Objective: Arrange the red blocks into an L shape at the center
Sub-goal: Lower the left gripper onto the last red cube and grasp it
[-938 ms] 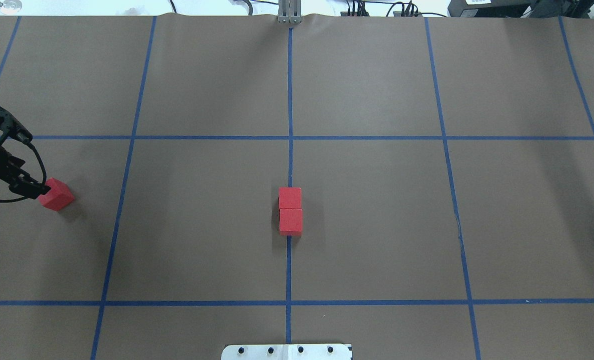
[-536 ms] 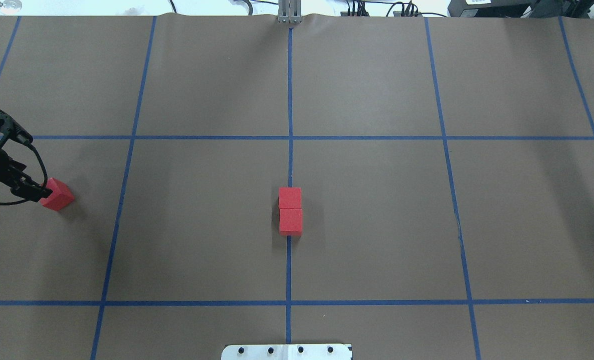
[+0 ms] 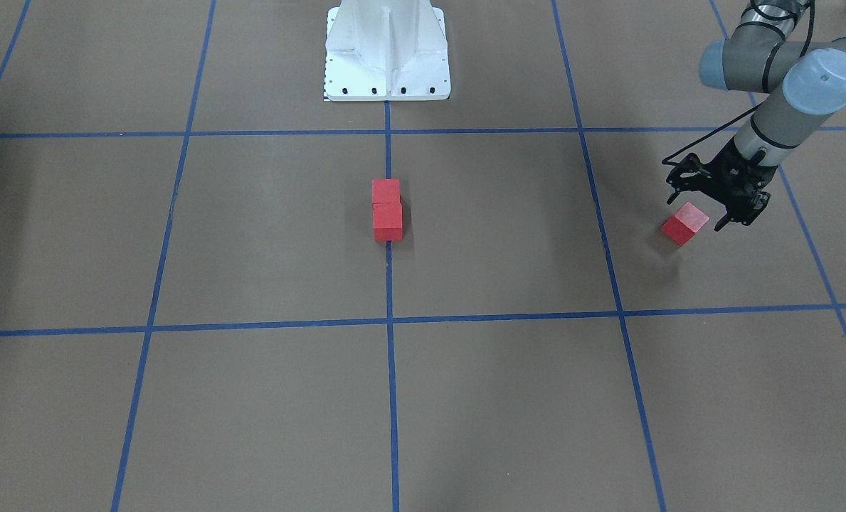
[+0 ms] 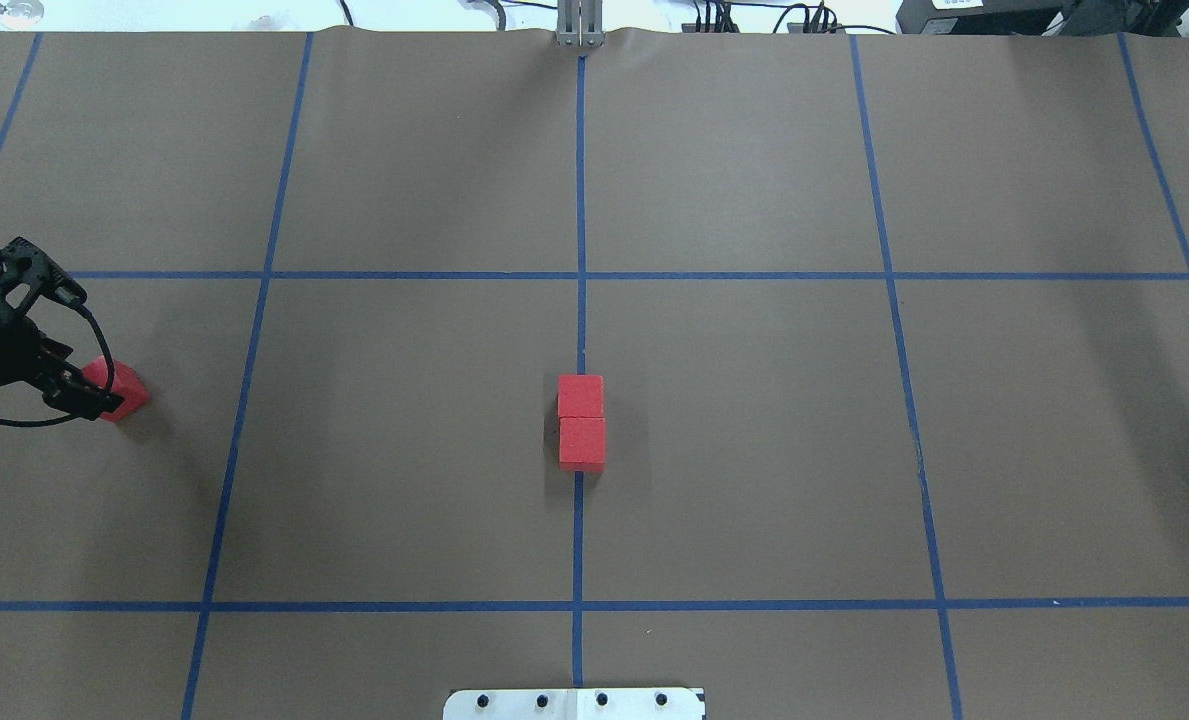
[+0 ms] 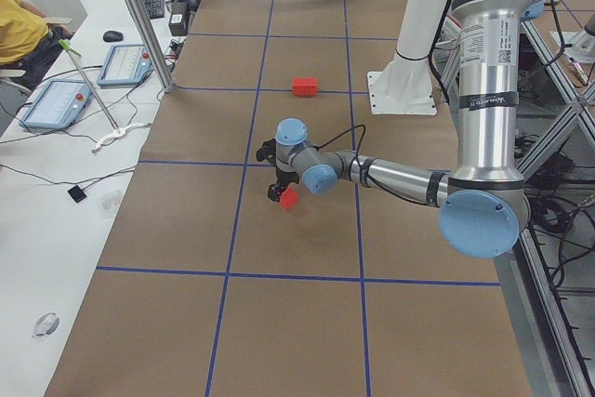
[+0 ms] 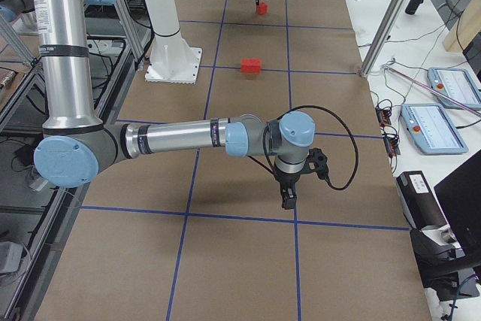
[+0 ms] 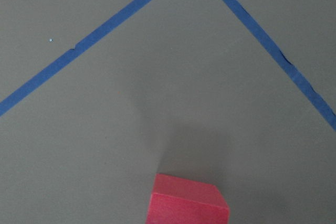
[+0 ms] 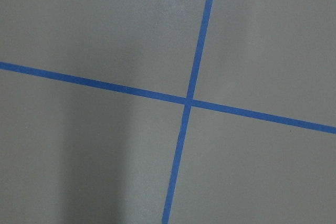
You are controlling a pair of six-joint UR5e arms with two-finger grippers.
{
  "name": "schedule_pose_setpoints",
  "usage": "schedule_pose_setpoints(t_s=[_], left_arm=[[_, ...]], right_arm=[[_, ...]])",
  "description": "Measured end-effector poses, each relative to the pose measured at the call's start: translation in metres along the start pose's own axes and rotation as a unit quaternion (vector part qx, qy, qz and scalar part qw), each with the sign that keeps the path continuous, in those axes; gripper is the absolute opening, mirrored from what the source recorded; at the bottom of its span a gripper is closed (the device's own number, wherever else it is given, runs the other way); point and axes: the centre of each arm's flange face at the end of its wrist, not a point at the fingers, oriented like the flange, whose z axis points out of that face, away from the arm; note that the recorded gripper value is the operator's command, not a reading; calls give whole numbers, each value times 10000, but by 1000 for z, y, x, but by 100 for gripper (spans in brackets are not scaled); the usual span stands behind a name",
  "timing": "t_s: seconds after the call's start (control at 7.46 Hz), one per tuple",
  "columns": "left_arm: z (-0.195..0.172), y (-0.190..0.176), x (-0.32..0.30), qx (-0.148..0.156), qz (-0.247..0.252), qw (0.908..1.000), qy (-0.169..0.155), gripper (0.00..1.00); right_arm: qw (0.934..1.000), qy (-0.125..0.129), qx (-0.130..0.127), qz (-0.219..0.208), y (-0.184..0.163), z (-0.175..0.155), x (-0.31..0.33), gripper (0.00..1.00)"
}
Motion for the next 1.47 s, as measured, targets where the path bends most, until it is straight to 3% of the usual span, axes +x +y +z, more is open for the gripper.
schedule_pose_setpoints(t_s=[0.54, 0.94, 1.07, 1.47], left_arm=[[8, 4, -1, -87, -3, 10000, -9, 95], [16, 7, 1, -171, 26, 9998, 8, 61], [18, 8, 0, -190, 28, 9998, 6, 57], [19, 9, -1, -211, 34, 9998, -3, 56]], right_arm=[[10000, 2, -1, 14, 0, 0, 0, 99], [10000, 3, -4, 17, 0, 0, 0, 99], [10000, 3, -2, 15, 0, 0, 0, 99], [10000, 4, 5, 9, 0, -1, 0, 99]])
